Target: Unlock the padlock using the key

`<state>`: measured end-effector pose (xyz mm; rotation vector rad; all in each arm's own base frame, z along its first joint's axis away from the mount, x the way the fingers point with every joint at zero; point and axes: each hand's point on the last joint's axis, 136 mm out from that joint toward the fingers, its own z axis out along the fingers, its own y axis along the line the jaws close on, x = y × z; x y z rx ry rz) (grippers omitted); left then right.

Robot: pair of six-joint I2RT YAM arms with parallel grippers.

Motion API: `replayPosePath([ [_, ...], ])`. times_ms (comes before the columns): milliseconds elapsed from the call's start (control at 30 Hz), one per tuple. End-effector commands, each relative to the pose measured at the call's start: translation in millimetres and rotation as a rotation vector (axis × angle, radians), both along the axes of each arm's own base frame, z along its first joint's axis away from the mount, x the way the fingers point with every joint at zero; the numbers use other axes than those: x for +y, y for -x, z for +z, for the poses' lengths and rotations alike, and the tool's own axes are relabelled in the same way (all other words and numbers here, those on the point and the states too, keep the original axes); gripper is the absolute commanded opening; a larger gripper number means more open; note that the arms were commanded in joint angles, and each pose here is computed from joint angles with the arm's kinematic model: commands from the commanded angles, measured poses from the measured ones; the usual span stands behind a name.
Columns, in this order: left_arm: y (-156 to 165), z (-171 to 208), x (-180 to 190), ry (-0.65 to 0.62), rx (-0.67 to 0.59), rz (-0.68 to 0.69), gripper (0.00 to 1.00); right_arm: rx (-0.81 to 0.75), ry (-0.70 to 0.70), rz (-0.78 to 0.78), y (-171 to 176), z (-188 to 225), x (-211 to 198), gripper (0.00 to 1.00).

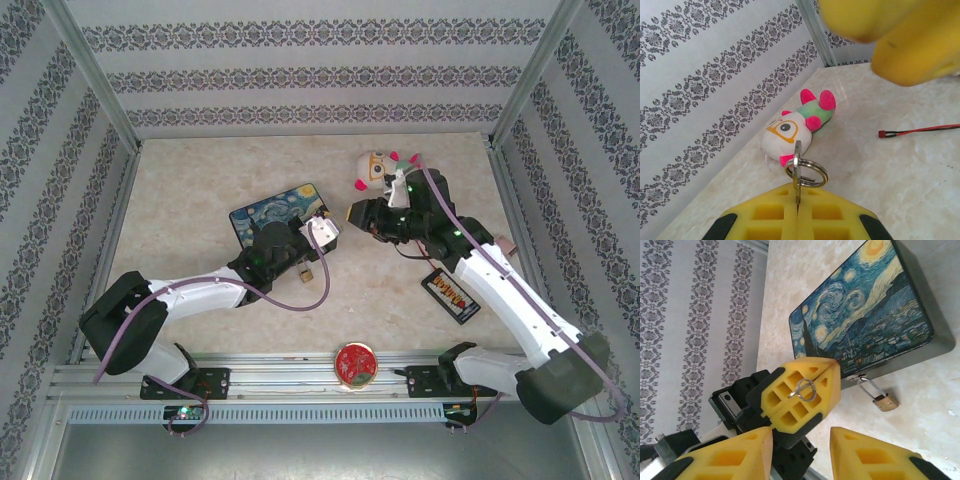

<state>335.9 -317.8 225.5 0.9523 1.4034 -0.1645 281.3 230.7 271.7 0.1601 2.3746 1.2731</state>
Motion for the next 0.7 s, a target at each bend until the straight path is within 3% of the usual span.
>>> replayPosePath([
  [0, 3, 23, -5, -0.016, -0.078, -0.004, 0.0, 0.031, -0.054, 0.036, -4, 10, 10, 0.36],
  [667, 4, 24, -9, -0.026, -0.101, -0.013, 0.0, 0.093, -0.076, 0.099, -12, -6, 33, 0.29],
])
